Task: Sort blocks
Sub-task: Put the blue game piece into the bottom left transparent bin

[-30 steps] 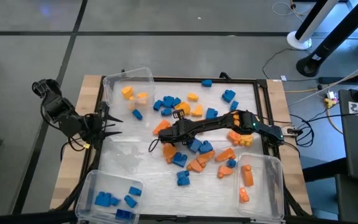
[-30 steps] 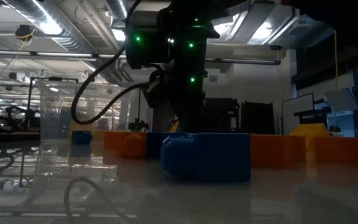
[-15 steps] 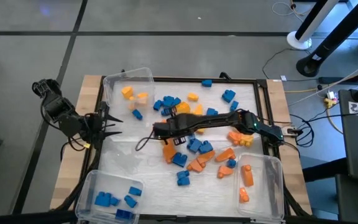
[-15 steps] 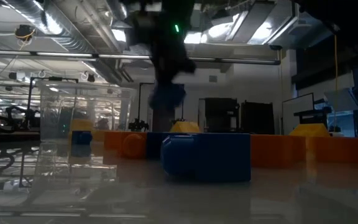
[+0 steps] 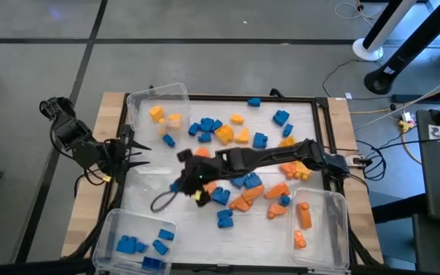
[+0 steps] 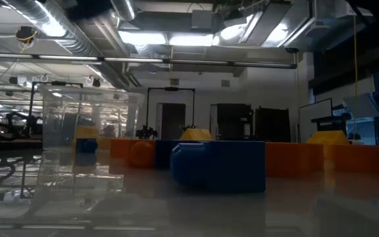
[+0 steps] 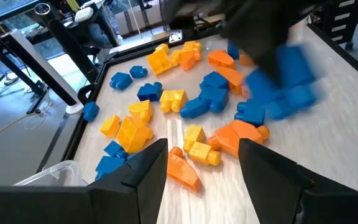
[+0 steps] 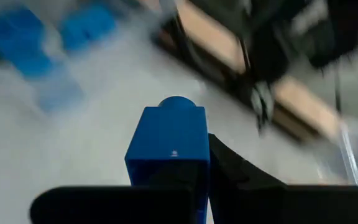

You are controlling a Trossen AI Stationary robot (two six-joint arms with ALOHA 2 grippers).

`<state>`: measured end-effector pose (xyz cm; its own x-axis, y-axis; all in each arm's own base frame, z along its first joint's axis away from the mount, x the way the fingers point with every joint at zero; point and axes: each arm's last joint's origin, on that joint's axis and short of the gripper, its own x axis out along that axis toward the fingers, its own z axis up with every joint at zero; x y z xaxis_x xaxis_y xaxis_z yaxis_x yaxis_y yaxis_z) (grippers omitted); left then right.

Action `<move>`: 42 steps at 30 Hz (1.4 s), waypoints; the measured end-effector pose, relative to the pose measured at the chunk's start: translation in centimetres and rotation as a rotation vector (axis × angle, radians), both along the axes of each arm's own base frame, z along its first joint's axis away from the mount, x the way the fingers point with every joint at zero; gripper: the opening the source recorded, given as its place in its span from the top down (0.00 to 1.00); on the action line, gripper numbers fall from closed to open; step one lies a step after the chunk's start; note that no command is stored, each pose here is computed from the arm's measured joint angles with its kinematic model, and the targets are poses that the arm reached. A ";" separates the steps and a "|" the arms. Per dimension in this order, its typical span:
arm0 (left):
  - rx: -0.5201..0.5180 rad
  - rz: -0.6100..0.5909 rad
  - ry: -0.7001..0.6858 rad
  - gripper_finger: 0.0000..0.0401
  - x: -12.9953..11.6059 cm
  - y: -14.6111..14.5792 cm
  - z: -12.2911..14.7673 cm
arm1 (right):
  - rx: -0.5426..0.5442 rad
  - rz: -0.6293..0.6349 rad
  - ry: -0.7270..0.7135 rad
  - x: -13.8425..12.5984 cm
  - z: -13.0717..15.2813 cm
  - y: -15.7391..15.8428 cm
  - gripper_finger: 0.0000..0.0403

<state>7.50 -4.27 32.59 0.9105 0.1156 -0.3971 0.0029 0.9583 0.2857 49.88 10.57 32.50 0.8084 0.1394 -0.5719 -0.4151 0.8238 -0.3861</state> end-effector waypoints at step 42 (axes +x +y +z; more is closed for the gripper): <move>-0.069 0.030 -0.009 0.54 0.0 0.0 0.0 | 0.111 0.534 -0.301 3.7 -6.2 8.3 0.94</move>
<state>7.50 -4.27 32.59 0.9106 0.1156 -0.3968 -0.0283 0.9753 0.2192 53.57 18.89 26.31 0.7342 0.6146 -0.2884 -0.6671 0.5744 -0.4744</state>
